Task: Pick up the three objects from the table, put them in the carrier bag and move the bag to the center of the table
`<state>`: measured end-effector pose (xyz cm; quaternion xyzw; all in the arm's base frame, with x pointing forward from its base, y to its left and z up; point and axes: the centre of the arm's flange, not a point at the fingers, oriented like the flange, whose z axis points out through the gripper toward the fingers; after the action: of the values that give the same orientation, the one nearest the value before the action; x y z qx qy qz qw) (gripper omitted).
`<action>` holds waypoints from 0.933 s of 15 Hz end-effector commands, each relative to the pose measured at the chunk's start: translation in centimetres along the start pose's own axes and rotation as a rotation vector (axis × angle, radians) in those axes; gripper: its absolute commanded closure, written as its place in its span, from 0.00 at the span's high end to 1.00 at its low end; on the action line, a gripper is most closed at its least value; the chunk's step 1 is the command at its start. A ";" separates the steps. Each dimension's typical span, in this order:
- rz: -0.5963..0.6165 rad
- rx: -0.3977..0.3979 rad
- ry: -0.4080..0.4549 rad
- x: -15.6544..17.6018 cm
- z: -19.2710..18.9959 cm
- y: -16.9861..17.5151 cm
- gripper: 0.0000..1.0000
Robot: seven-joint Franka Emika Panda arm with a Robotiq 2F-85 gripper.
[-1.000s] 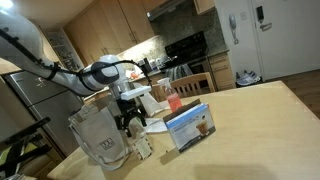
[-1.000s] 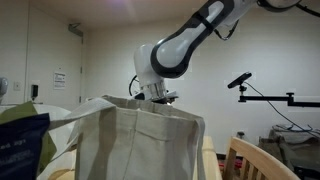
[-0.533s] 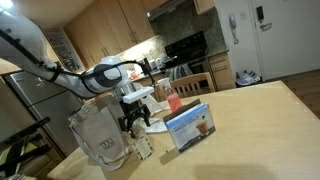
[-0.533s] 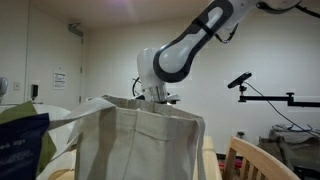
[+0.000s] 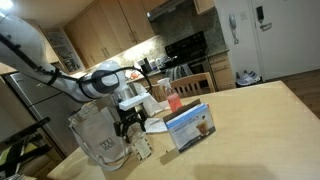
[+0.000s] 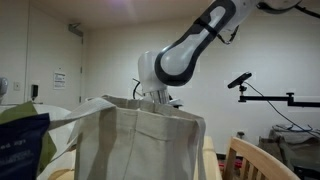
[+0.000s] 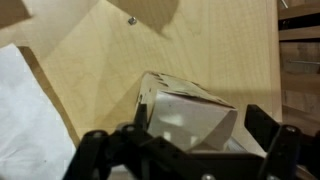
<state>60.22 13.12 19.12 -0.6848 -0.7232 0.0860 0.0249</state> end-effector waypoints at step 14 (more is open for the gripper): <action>0.102 0.040 -0.028 0.7 1.4 -3.6 1.00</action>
<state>57.65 13.58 17.61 -0.7119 -0.6933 0.1070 0.0343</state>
